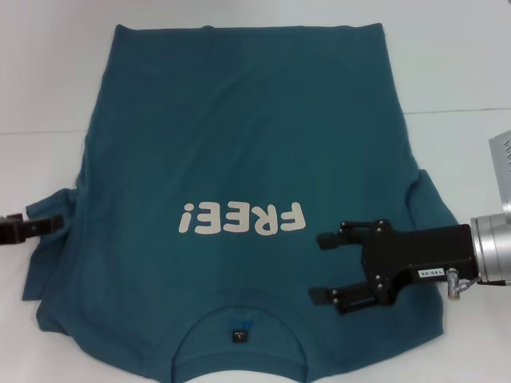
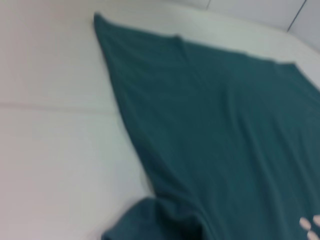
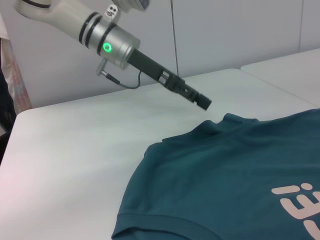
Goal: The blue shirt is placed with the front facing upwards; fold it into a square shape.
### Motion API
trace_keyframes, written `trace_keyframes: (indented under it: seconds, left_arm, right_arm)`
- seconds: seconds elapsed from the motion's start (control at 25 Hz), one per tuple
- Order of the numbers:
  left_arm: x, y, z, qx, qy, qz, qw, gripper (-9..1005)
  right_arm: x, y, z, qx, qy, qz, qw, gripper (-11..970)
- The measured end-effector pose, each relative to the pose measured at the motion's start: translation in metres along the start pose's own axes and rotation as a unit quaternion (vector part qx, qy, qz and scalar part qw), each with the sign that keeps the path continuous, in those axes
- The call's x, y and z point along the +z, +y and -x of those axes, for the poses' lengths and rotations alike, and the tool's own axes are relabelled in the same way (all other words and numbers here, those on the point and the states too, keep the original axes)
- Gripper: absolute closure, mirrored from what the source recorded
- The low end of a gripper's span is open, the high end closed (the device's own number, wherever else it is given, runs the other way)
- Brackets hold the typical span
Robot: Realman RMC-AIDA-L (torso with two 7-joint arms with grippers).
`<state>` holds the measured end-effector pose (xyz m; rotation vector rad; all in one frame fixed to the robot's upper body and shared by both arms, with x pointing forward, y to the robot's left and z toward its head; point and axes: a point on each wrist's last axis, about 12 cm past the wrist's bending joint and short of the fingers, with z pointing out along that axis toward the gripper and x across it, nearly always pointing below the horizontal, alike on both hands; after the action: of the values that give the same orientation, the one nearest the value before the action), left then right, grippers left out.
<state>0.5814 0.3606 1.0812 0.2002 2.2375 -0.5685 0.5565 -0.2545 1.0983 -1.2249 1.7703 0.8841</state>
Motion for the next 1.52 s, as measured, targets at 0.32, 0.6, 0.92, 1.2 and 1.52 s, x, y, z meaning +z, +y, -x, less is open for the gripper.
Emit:
trace_keyframes:
  seconds: [0.32, 0.6, 0.92, 1.2, 1.52]
  left_arm:
    - [0.012, -0.002, -0.003, 0.014, 0.033, 0.011, 0.999, 122]
    - [0.017, 0.0, -0.005, 0.019, 0.043, 0.029, 0.998, 150]
    - [0.024, -0.003, -0.005, 0.043, 0.067, 0.038, 0.996, 229]
    - [0.032, -0.007, -0.005, 0.065, 0.081, 0.048, 0.993, 685]
    - [0.035, -0.013, 0.001, 0.073, 0.071, 0.048, 0.994, 934]
  right_arm:
    - [0.0, 0.0, 0.0, 0.008, 0.001, -0.001, 1.0, 17]
    - [0.0, 0.0, 0.0, 0.011, 0.001, -0.002, 1.0, 17]
    - [0.0, -0.001, 0.001, 0.013, 0.002, -0.001, 1.0, 17]
    - [0.0, -0.002, 0.002, 0.017, 0.002, -0.002, 1.0, 17]
    - [-0.001, -0.003, 0.003, 0.025, 0.003, -0.005, 1.0, 17]
